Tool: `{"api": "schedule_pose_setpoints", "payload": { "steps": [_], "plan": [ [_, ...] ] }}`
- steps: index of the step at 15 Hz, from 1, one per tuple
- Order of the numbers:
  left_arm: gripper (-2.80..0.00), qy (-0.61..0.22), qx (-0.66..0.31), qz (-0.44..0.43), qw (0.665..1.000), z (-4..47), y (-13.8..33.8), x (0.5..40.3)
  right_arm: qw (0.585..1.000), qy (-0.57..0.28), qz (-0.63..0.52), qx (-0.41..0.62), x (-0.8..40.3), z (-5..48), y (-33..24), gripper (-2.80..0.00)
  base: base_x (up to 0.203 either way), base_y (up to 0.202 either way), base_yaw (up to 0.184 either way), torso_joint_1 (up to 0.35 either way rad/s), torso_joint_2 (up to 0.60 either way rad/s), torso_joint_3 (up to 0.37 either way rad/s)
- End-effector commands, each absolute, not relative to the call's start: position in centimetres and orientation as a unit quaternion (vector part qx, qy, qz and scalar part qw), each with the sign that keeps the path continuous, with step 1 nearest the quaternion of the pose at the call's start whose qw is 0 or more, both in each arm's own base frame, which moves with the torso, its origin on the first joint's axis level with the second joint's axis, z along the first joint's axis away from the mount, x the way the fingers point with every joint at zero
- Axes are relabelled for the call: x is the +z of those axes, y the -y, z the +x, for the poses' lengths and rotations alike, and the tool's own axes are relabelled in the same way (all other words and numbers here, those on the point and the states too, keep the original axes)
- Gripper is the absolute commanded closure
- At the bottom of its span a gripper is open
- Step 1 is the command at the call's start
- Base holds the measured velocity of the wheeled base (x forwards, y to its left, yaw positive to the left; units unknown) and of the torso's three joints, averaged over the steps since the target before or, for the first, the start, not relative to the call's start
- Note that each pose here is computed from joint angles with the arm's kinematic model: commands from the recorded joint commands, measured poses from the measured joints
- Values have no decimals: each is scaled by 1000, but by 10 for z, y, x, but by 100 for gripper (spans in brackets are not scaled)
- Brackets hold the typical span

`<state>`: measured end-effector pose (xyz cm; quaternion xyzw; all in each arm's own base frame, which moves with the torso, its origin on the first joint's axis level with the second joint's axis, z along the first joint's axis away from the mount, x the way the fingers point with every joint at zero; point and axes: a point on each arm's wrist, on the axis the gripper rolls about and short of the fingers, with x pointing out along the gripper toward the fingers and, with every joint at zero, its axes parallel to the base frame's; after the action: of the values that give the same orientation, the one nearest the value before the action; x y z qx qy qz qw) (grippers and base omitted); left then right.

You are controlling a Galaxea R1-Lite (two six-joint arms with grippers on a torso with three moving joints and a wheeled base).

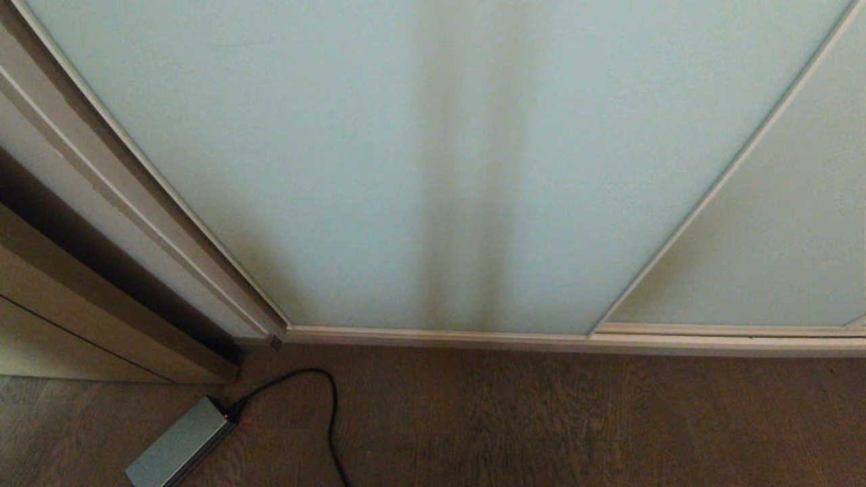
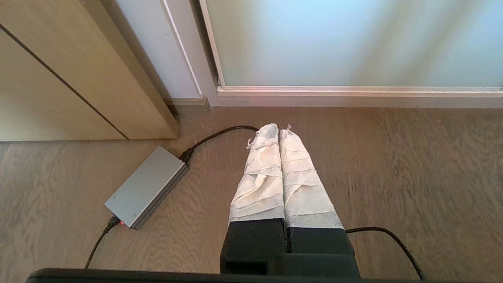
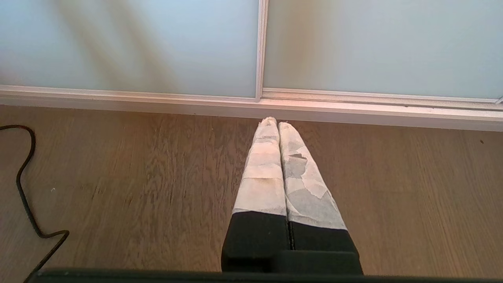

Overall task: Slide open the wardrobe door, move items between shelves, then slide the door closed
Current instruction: Open the door

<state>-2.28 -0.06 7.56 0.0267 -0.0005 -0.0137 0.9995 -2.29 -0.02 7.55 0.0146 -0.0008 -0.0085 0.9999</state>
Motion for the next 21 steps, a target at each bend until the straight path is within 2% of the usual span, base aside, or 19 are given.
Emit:
{"api": "schedule_pose_setpoints", "payload": {
  "steps": [1, 21],
  "plan": [
    [0, 1, -14, 27, 1000, -23, 1, 76, 1000, -1, 15, -8, 75, -23, 0, 0, 0, 0, 0, 0, 0, 0],
    [0, 1, -1, 28, 1000, -23, 0, 77, 1000, -1, 15, -8, 75, -23, 0, 0, 0, 0, 0, 0, 0, 0]
  ]
}}
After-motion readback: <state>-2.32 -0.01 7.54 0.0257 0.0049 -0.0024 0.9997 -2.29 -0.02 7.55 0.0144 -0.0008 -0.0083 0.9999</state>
